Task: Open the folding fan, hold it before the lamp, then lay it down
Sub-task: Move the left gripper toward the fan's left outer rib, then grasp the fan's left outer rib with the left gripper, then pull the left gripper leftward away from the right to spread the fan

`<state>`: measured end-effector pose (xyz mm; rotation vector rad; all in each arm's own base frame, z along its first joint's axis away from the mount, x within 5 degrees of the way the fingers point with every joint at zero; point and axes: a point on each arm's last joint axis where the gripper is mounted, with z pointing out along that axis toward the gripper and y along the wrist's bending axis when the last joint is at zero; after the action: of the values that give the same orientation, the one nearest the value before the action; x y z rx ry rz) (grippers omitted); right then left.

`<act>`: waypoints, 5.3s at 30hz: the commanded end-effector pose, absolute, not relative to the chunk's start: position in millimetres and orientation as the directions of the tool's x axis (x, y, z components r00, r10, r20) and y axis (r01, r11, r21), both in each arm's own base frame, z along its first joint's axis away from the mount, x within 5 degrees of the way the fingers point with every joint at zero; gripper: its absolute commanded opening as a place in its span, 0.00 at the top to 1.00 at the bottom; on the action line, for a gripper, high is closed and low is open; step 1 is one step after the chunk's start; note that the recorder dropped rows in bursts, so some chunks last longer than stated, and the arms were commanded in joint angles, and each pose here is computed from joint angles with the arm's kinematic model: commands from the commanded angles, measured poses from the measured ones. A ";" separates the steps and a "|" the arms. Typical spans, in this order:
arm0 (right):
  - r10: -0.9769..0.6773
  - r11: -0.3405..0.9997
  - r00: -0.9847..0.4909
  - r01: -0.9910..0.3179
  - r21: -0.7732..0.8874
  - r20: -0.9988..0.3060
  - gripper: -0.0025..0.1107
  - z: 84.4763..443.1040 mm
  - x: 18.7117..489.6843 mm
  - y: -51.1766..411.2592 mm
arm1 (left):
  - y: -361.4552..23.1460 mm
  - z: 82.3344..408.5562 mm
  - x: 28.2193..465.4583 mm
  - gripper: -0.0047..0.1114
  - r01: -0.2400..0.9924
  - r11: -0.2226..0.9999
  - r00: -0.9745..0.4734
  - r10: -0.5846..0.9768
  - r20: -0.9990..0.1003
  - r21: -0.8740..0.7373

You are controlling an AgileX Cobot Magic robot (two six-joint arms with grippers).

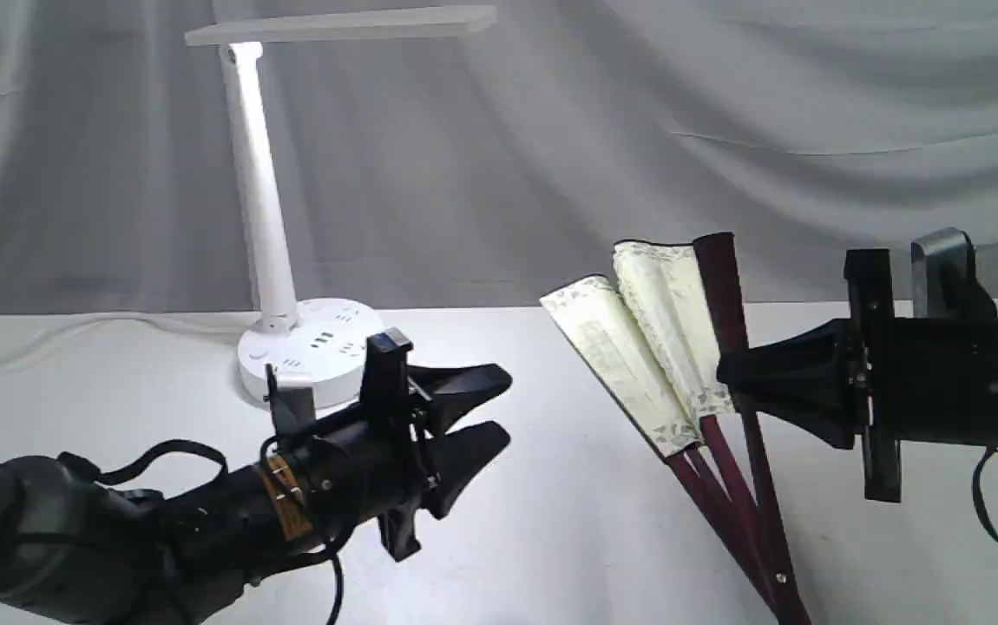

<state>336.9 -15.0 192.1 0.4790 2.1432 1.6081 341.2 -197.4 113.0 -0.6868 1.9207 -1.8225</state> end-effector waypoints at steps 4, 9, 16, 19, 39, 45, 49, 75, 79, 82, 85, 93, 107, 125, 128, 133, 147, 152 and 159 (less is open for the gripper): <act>0.504 0.270 -0.851 -0.009 0.963 -0.149 0.98 196.7 335.3 -13.8 | -234.1 110.1 345.6 0.55 -0.060 -0.027 -0.841 -0.537 0.065 -0.998; 0.504 0.270 -0.851 -0.009 0.963 -0.149 0.98 196.7 335.3 -13.8 | -253.2 110.9 354.6 0.55 -0.044 -0.067 -0.830 -0.552 0.074 -0.997; 0.503 0.271 -0.851 -0.009 0.963 -0.150 0.98 196.6 335.1 -13.7 | -264.5 107.6 369.8 0.55 -0.015 -0.094 -0.829 -0.555 0.066 -0.995; 0.503 0.271 -0.851 -0.009 0.963 -0.150 0.98 196.6 335.1 -13.7 | -267.7 108.9 374.6 0.55 -0.010 -0.108 -0.820 -0.568 0.070 -0.994; 0.465 0.307 -0.869 -0.023 0.951 -0.171 0.98 193.9 332.4 -12.8 | -268.0 107.2 377.3 0.66 -0.065 -0.109 -0.808 -0.577 0.117 -0.992; 0.471 0.302 -0.866 -0.023 0.953 -0.170 0.98 194.4 332.9 -13.0 | -268.0 107.2 377.2 0.86 -0.065 -0.108 -0.809 -0.576 0.116 -0.992; 0.465 0.306 -0.869 -0.023 0.952 -0.171 0.98 194.0 332.5 -12.9 | -268.0 107.2 377.2 0.96 -0.065 -0.108 -0.809 -0.576 0.116 -0.992; 0.535 0.238 -0.837 0.024 0.971 -0.111 0.74 171.3 347.2 -17.8 | -268.3 117.1 372.6 0.96 -0.102 -0.245 -0.849 -0.483 0.213 -0.964; 0.581 0.202 -0.807 0.021 0.979 -0.102 0.74 171.3 351.9 -20.0 | -263.7 116.4 374.8 0.96 -0.096 -0.230 -0.856 -0.478 0.199 -0.968; 0.587 0.199 -0.803 0.017 0.980 -0.105 0.74 171.9 352.5 -20.4 | -262.6 115.8 374.7 0.96 -0.095 -0.219 -0.863 -0.468 0.190 -0.971; 0.587 0.199 -0.803 0.017 0.980 -0.105 0.74 171.9 352.5 -20.4 | -262.8 113.3 374.1 0.96 -0.103 -0.189 -0.869 -0.461 0.181 -0.977; 0.587 0.200 -0.803 0.016 0.980 -0.106 0.78 171.9 352.5 -20.4 | -263.3 108.2 373.0 0.96 -0.124 -0.184 -0.872 -0.449 0.196 -0.975; 0.585 0.205 -0.803 0.009 0.979 -0.115 0.98 171.9 352.5 -20.4 | -256.7 110.2 382.3 0.96 -0.098 -0.231 -0.814 -0.541 0.211 -0.968; 0.605 0.204 -0.789 0.016 0.979 -0.113 0.98 171.3 352.0 -28.9 | -245.9 122.3 392.2 0.96 -0.035 -0.311 -0.723 -0.648 0.239 -0.950; 0.621 0.203 -0.776 0.020 0.979 -0.113 0.98 171.3 351.3 -36.3 | -243.5 124.0 388.2 0.96 -0.034 -0.301 -0.720 -0.654 0.232 -0.953; 0.644 0.203 -0.756 0.026 0.979 -0.113 0.98 171.3 350.0 -47.1 | -232.5 124.0 379.7 0.96 -0.038 -0.289 -0.671 -0.702 0.239 -0.957; 0.700 0.199 -0.705 0.043 0.979 -0.111 0.98 171.3 345.4 -73.3 | -222.7 151.8 368.4 0.96 0.045 -0.254 -0.652 -0.741 0.165 -0.966; 0.732 0.192 -0.673 0.056 0.980 -0.104 0.98 171.3 341.9 -88.6 | -219.3 170.0 369.1 0.96 0.105 -0.258 -0.627 -0.767 0.138 -0.960; 0.766 0.187 -0.634 0.067 0.980 -0.103 0.98 171.3 336.8 -106.2 | -217.8 184.2 369.1 0.96 0.102 -0.171 -0.603 -0.795 0.075 -0.980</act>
<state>340.5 -99.1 176.5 0.7917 1.8277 1.5702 366.1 -224.5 165.2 -0.7685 1.5895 -1.7889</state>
